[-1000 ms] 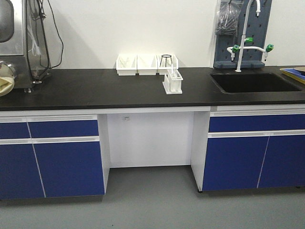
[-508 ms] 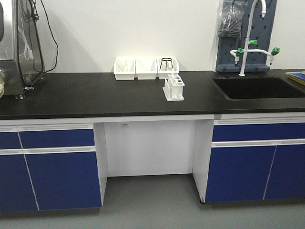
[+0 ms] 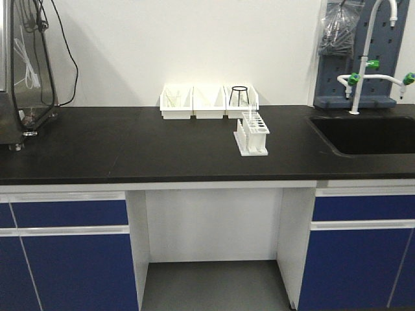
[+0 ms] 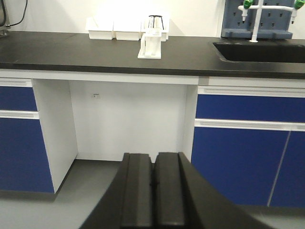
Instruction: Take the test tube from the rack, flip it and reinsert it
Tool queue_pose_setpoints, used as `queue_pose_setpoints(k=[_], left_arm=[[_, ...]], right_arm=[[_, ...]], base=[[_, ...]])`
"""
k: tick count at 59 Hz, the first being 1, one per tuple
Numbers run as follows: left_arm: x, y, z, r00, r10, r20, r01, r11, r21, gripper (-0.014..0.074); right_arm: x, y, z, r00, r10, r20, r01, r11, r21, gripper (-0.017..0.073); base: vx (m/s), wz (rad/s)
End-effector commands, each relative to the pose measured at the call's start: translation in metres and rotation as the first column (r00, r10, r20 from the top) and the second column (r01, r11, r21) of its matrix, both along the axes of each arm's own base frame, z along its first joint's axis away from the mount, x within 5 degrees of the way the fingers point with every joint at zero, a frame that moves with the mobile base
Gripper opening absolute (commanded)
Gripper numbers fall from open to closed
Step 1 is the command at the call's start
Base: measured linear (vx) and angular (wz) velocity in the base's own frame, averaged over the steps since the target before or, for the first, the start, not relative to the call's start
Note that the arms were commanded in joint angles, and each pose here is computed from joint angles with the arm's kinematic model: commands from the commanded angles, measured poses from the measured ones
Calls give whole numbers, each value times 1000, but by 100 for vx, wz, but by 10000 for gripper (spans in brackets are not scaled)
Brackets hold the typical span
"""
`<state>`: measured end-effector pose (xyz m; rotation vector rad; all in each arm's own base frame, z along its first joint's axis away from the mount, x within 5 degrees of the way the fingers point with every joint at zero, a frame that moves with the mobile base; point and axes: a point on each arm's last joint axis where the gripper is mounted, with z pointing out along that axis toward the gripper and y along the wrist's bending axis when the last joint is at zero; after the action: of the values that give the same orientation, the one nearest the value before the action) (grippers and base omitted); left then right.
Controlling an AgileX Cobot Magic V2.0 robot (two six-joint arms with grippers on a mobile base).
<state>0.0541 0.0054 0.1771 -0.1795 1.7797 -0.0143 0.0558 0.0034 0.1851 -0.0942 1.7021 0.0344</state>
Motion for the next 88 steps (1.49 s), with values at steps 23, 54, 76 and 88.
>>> queue_pose_setpoints(k=[23, 54, 76, 88], left_arm=[[1, -1, 8, 995, -12, 98, 11, 1000, 5, -6], [1, -1, 8, 995, -12, 98, 11, 1000, 5, -6], [1, -1, 8, 995, -12, 98, 11, 1000, 5, -6], [1, -1, 8, 995, -12, 98, 11, 1000, 5, -6]], right_arm=[[0, 1, 7, 996, 8, 85, -8, 1000, -10, -11], [0, 1, 7, 996, 8, 85, -8, 1000, -10, -11], [0, 1, 7, 996, 8, 85, -8, 1000, -10, -11], [0, 1, 7, 996, 8, 85, -8, 1000, -10, -11]], base=[[47, 5], [47, -4], [41, -2], [34, 2]])
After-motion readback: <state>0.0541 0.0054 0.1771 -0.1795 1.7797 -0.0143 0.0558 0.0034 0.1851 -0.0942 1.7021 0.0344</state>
